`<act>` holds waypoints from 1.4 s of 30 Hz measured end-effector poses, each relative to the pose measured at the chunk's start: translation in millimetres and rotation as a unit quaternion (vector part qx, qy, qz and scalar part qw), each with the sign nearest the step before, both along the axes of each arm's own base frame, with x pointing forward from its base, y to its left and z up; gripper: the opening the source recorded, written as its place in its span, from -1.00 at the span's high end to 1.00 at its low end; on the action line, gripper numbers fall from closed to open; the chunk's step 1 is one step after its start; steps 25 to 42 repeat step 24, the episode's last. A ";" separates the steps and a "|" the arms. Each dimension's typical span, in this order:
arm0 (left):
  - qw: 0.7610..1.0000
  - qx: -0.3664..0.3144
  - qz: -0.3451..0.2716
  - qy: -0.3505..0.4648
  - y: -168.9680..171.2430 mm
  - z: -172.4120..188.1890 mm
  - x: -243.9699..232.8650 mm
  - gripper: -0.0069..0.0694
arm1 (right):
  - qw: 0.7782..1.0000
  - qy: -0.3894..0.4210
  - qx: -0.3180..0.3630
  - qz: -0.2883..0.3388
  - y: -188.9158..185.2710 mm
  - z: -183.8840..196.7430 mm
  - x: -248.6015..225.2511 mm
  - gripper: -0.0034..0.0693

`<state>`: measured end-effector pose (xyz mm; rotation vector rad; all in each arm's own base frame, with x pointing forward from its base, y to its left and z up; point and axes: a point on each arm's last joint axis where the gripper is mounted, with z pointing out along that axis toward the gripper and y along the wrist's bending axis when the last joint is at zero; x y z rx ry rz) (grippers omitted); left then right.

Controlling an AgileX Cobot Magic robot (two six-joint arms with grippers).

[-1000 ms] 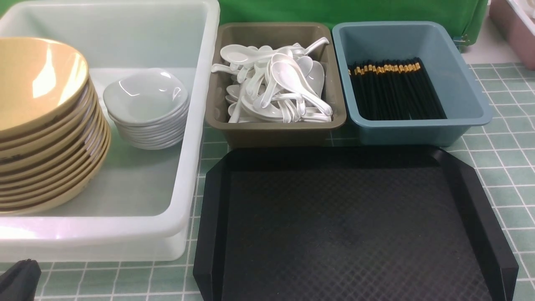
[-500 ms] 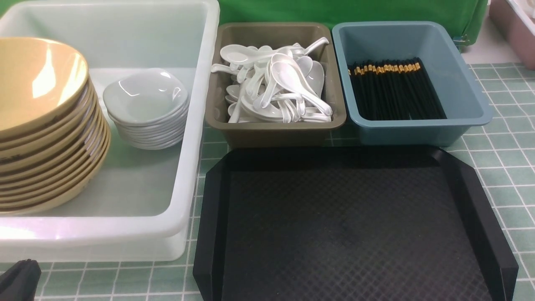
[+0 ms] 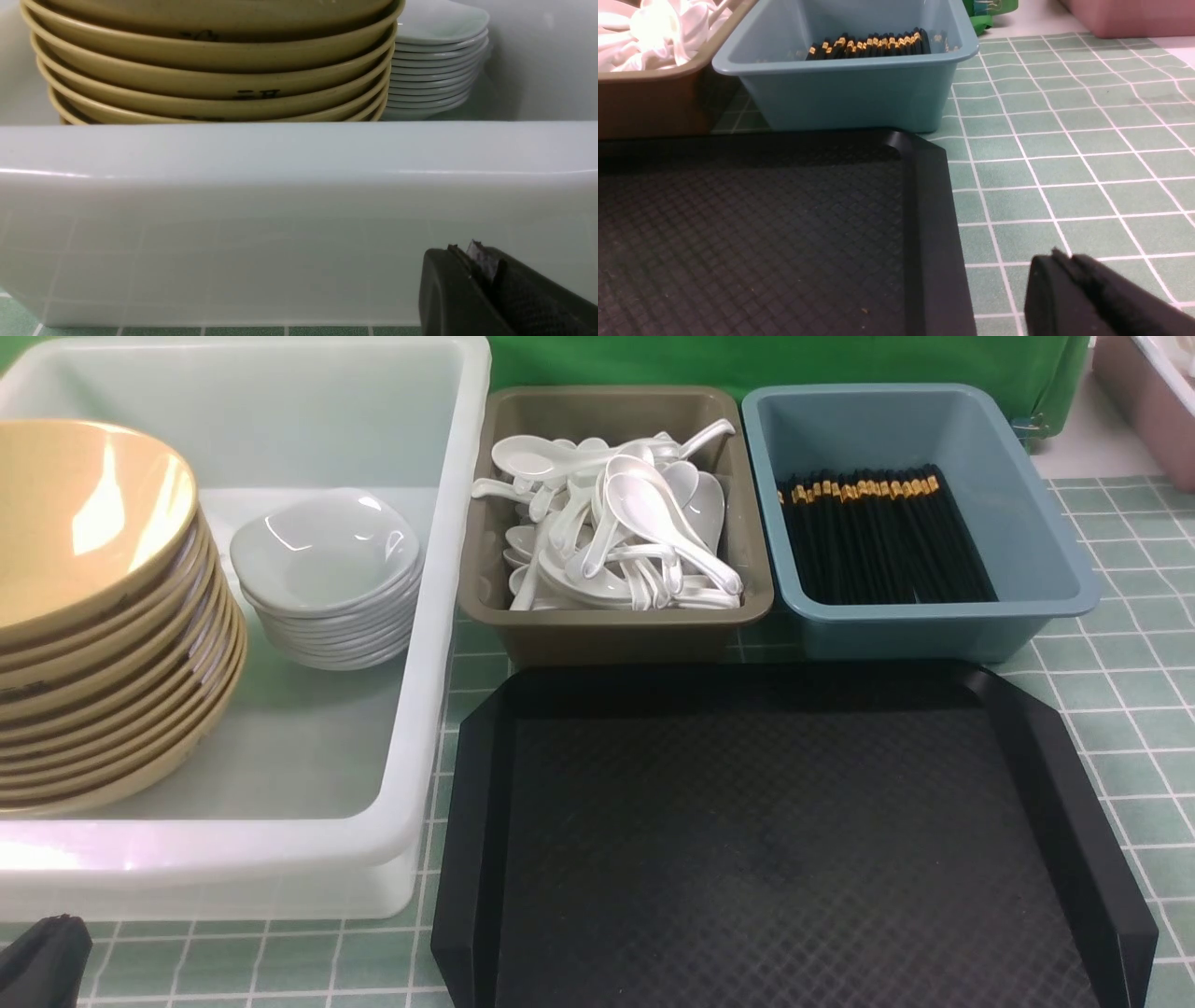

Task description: On blue table put chopsticks spoon bowls plates into blue grey white boxes.

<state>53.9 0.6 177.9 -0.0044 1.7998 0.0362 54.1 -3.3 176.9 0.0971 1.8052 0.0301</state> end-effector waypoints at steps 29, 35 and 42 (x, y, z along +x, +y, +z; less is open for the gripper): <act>1.000 0.000 0.000 0.000 0.0 0.0 0.0 0.82 | 1.000 0.000 0.001 0.000 0.0 0.0 0.0 0.65; 1.000 0.000 0.000 0.000 0.0 0.0 0.0 0.82 | 1.000 0.000 0.001 0.000 0.0 0.0 0.0 0.65; 1.000 0.000 0.000 0.000 0.0 0.0 0.0 0.82 | 1.000 0.000 0.001 0.000 0.0 0.0 0.0 0.65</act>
